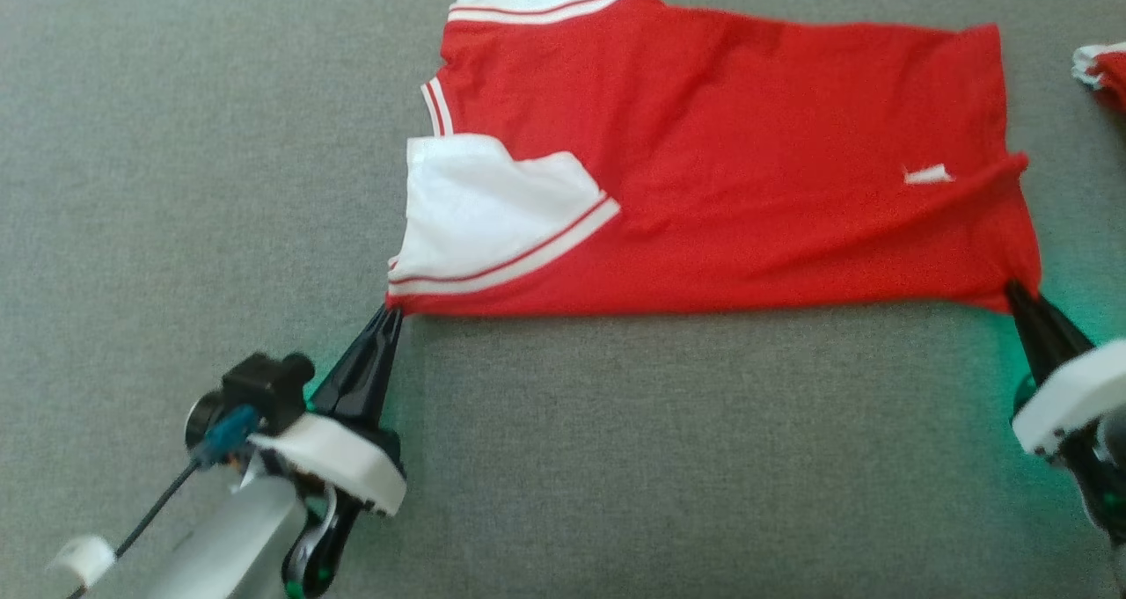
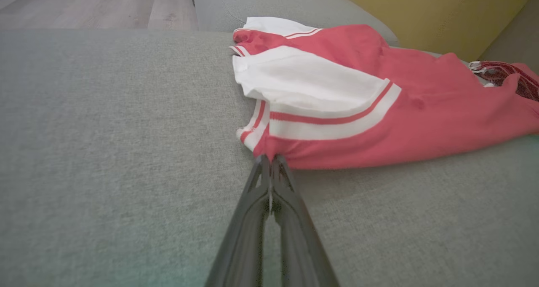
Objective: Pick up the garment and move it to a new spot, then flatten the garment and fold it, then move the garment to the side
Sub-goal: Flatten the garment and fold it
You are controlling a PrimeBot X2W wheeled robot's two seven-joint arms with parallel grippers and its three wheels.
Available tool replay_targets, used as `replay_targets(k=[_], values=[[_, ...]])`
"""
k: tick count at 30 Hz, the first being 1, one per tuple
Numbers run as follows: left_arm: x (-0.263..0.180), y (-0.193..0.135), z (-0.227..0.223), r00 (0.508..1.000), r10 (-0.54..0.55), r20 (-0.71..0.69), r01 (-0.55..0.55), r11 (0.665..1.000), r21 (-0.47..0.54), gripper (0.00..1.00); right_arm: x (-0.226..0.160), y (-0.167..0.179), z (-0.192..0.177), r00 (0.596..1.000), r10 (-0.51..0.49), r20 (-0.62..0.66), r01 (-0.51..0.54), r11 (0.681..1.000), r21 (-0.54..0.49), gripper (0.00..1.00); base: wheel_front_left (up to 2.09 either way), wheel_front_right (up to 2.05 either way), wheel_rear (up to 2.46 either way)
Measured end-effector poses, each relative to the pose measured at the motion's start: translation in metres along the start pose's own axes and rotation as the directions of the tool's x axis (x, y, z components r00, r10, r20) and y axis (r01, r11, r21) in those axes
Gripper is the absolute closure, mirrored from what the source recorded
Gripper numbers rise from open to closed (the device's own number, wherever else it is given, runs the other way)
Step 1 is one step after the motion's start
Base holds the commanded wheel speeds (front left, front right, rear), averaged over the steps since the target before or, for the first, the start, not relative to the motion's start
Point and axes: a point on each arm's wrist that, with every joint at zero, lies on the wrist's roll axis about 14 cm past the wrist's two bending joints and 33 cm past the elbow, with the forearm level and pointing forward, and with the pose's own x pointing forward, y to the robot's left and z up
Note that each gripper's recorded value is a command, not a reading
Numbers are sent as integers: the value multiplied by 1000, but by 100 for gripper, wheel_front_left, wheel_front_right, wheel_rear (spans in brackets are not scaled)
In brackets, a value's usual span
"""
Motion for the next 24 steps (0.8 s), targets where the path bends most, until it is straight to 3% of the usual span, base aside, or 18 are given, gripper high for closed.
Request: replay_targets(k=[13,22,23,24], values=[[-59,-30,-16,1000,13,-14,-15,994,-109,100,-53,-20,-11,1000,-25,18,24,998,65,100,0,0,0],[-94,-62,-27,997,-23,-71,11,987,-160,100,-75,-38,-32,997,-61,-43,61,998,5,100,0,0,0],[-96,-63,-28,997,-23,-74,11,986,-163,100,-75,-38,-32,997,-63,-47,63,998,0,89,0,0,0],[-96,-63,-28,997,-21,-75,9,986,-165,100,-74,-38,-32,997,-64,-46,64,998,-8,55,0,0,0]])
